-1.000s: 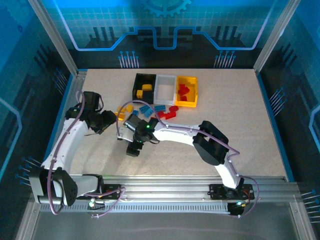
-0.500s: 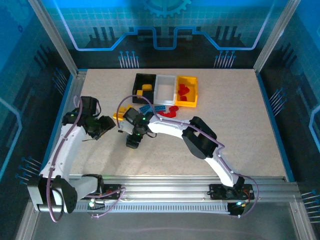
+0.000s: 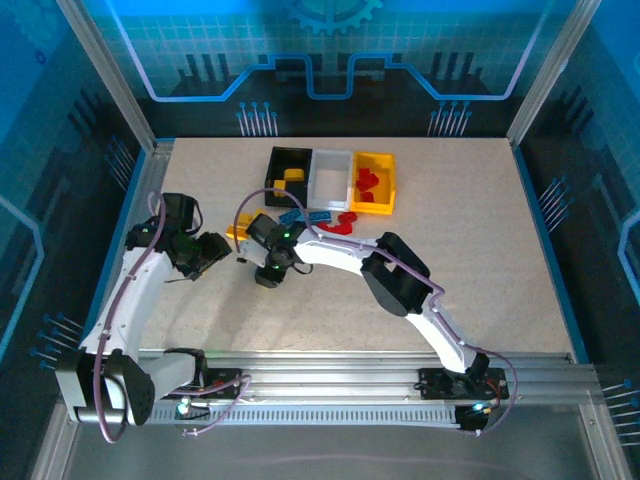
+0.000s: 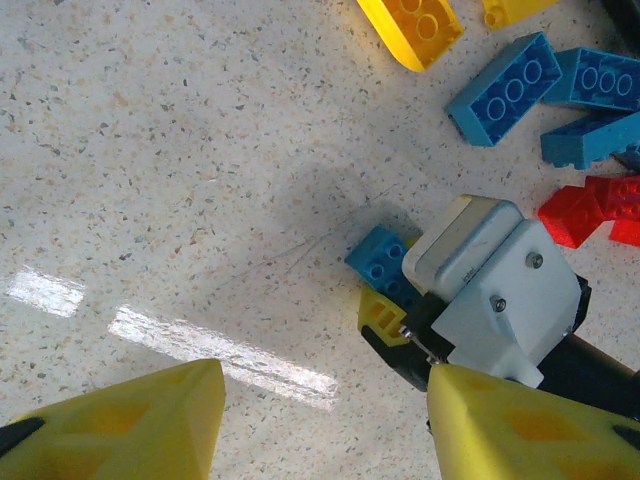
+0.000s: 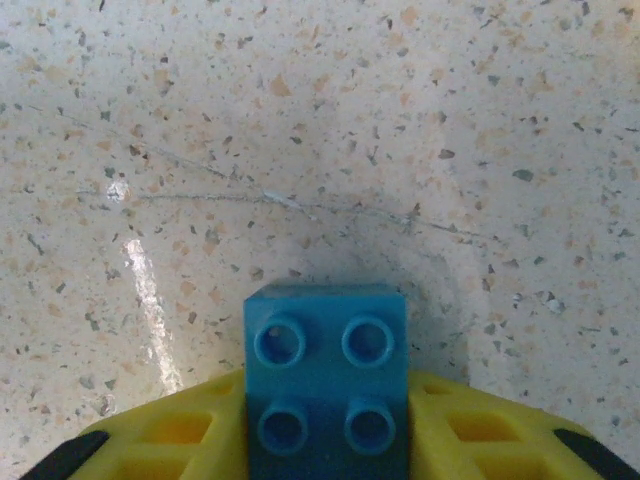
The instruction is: Sort the legos into containers by color
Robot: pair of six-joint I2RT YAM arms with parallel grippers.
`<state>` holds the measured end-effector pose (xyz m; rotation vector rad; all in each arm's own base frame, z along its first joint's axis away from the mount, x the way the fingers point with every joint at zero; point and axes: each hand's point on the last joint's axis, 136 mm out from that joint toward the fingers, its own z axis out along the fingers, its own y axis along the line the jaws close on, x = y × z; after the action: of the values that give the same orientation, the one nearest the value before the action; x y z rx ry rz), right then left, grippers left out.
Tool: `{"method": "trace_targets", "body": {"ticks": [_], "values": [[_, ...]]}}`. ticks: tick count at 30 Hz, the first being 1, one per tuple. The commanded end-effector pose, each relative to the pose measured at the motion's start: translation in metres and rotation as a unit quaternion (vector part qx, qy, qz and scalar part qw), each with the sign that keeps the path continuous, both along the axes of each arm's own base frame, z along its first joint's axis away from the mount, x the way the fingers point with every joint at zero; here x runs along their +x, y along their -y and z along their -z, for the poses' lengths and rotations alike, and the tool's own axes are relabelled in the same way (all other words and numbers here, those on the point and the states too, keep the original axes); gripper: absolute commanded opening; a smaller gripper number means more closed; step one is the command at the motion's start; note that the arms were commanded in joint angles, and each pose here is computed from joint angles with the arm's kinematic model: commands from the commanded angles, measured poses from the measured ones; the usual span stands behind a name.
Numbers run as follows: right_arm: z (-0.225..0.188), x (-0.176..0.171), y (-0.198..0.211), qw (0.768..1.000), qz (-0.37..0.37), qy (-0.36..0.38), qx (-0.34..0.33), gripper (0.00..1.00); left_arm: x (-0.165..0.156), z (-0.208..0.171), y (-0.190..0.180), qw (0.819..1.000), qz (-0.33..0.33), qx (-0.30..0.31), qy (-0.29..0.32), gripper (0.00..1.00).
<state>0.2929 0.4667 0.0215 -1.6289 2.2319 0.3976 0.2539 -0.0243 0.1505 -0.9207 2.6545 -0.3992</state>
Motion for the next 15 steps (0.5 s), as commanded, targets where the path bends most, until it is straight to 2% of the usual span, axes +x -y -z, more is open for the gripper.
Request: {"method": "trace_targets", "body": {"ticks": [1,8,15], "values": [[-0.011,-0.011,0.010,1.000,0.004,-0.027,0.007,0.33,-0.003,0.006,0.002,1.000,0.002,-0.008,-0.011,0.57],[-0.070,0.004,0.026,0.991,0.069,-0.061,0.099,0.29,0.005,0.006,0.004,1.000,-0.001,-0.017,-0.003,0.57],[-0.142,0.067,0.079,0.954,0.212,-0.082,0.196,0.30,0.020,0.008,0.014,0.999,0.008,-0.040,-0.001,0.56]]}}
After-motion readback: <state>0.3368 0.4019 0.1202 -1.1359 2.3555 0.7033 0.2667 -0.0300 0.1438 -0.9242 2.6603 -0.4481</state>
